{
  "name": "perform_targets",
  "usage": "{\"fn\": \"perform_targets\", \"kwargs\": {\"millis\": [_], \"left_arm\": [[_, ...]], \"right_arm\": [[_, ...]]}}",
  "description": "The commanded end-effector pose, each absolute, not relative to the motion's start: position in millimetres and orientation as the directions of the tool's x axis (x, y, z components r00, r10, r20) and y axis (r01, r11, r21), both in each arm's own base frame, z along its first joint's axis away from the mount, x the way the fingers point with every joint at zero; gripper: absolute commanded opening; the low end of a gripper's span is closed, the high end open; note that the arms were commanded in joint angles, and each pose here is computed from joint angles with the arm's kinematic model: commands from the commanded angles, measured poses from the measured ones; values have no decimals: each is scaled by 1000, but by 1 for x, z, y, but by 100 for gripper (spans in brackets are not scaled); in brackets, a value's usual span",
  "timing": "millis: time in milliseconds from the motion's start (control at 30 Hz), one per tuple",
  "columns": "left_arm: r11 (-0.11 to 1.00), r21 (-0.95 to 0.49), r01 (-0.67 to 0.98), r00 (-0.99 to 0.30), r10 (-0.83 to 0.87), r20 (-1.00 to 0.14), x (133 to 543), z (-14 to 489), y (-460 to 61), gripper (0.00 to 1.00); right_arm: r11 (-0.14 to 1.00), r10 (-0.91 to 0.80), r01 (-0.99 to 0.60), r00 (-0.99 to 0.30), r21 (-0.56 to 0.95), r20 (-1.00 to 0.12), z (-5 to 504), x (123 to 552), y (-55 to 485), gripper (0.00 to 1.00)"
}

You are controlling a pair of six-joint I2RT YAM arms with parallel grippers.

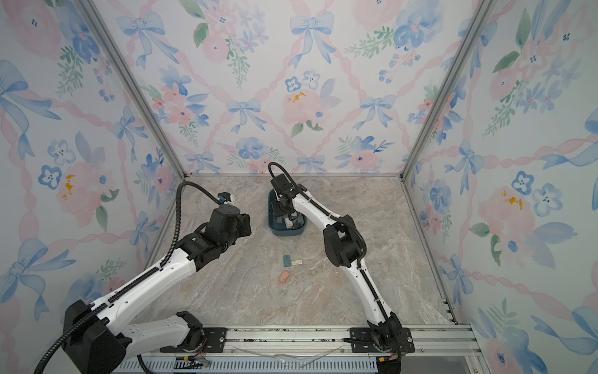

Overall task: Put the eraser in the storage box
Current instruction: Place the eraser in the storage box, then pick up the eraser from the center of the board.

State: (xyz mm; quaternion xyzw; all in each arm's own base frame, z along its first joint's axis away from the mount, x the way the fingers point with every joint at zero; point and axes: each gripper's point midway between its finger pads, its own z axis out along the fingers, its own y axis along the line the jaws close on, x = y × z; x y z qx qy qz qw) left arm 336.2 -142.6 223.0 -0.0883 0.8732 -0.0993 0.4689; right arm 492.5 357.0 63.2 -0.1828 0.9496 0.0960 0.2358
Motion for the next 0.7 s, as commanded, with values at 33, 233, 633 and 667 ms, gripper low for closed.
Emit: {"fn": "perform_targets", "kwargs": {"millis": [33,233,633,667], "left_arm": [[960,-268,-76,-561,-263,-785,336,213,-142,43],[958,-278,-71,-560,-269,-784,333,214,-142,43],[945,-327,-6,-599,-265,-755,324,213,-162,50],[944,-329,5,-607,-258,-751,323,211,-166,51]], "right_arm": [[926,-304,-372,-838,68,-452,58,492,347,35],[926,-298,-371,-831,69,-469,72,491,346,42],[915,-240,-387,-747,112,-620,165,472,331,53],[916,-228,-383,-738,117,-635,173,469,327,53]]}}
